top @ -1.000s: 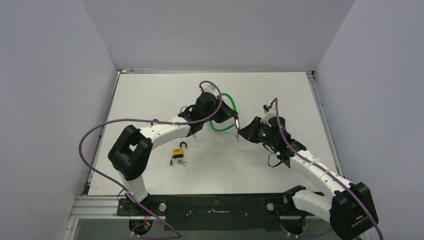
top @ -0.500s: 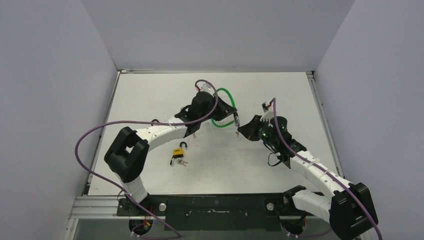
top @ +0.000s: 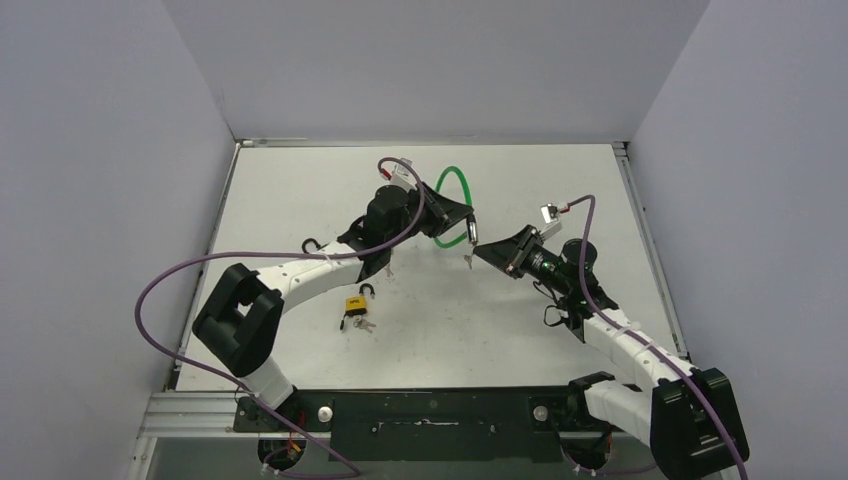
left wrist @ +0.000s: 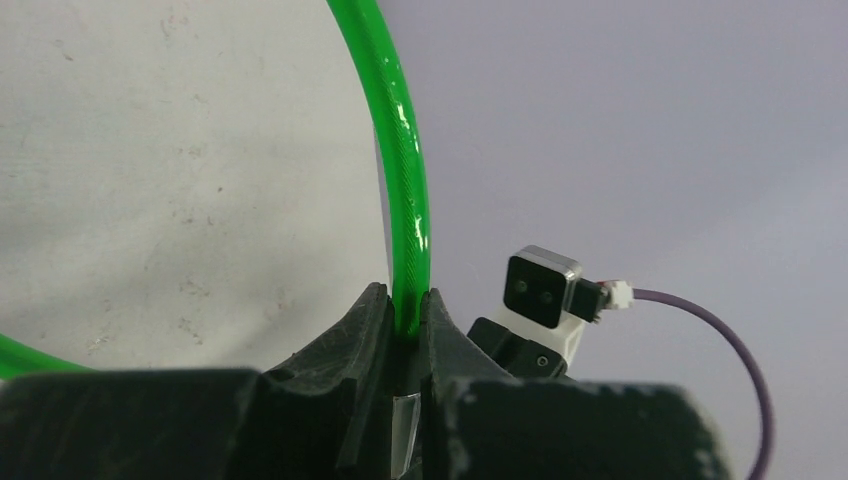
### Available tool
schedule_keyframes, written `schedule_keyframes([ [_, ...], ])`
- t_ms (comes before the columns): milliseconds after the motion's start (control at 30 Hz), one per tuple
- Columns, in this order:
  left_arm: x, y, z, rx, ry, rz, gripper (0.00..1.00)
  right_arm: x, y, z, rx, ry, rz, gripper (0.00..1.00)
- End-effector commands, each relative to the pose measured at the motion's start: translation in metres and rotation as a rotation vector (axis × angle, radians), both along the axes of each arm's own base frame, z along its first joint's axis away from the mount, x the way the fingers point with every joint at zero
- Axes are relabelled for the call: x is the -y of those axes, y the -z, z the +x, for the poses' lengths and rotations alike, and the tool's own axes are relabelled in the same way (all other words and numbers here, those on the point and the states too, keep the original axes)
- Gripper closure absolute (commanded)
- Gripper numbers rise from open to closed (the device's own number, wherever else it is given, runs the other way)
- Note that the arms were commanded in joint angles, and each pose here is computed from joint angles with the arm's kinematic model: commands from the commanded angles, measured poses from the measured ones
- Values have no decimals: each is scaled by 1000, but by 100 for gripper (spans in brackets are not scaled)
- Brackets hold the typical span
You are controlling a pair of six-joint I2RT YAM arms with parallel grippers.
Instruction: Unlock with the key
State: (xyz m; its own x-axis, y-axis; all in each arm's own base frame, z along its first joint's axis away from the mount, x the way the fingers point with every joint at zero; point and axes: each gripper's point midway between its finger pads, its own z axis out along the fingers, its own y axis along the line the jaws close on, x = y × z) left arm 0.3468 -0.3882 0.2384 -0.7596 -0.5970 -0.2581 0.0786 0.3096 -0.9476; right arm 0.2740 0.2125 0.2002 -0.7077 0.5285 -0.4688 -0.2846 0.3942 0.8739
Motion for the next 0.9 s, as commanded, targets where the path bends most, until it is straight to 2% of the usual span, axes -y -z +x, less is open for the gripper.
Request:
schedule_keyframes([
  [0,16,-72,-51,83,215,-214,100,6,-63,1,140,8,242,100],
  [167,12,-82,-54,86,215,-255,100,11,-73,-4,162,-2,315,100],
  [533,13,-113,-67,69,313,-513,100,15,-113,-22,191,-87,561,100],
  [867,8,-138,-75,49,369,-678,100,24,-145,-36,228,-165,748,100],
])
